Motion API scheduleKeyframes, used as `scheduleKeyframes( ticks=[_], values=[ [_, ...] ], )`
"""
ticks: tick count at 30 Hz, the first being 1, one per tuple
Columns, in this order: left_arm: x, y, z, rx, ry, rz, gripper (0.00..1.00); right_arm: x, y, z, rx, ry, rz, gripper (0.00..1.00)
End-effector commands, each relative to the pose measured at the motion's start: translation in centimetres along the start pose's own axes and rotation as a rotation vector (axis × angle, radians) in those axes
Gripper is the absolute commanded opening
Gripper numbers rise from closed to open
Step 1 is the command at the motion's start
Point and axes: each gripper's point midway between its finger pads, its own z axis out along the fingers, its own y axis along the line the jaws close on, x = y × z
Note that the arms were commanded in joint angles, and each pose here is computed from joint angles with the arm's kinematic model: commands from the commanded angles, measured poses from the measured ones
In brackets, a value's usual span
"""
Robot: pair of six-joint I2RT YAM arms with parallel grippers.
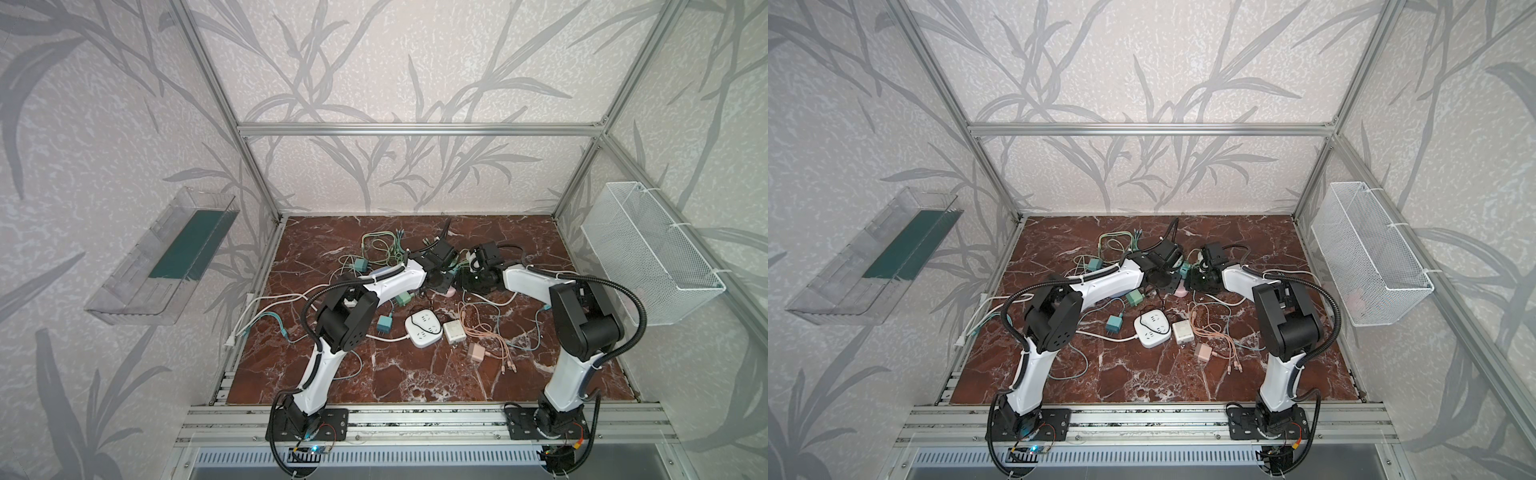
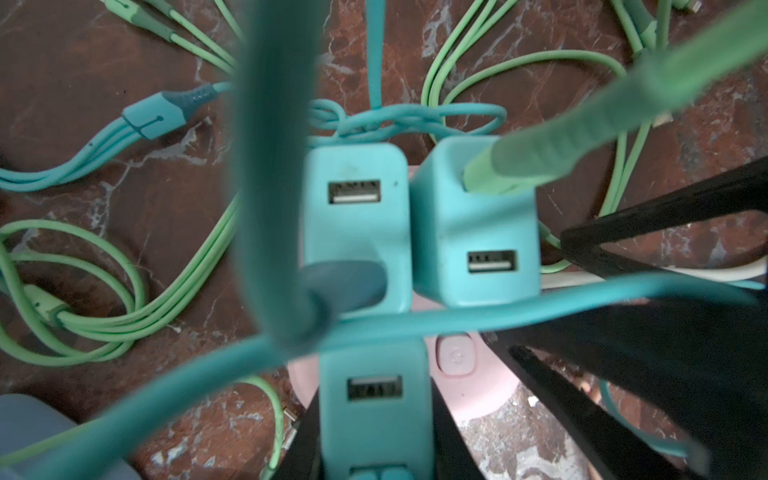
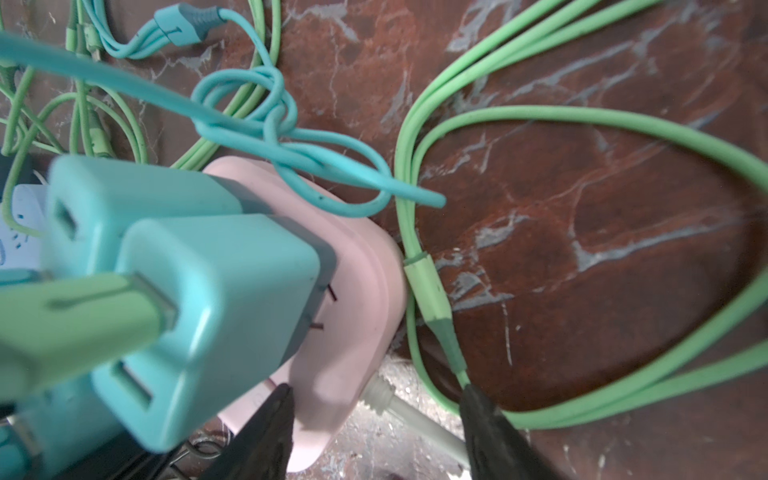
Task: Pull the plug off the socket
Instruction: 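Close the left gripper on the teal charger while right holds the pink strip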
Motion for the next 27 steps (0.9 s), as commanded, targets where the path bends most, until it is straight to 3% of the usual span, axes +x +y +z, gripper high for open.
scheduleKeyframes(
  ticks=[1, 15, 27],
  values=[
    [-0.9, -1.3, 0.3, 0.053, -0.014, -0.021, 0.19, 1.0, -1.4, 0.3, 0.067, 0.044, 0.0, 0.63],
    [-2.2, -3.1, 0.7, 0.105, -0.039, -0.03, 0.16, -1.1, -2.7, -0.3, 0.091, 0.014, 0.019, 0.64],
    [-3.2, -4.6, 0.9, 0.143, -0.066, 0.015, 0.16, -0.4, -3.1, 0.7, 0.094, 0.055, 0.002, 0.61]
  ],
)
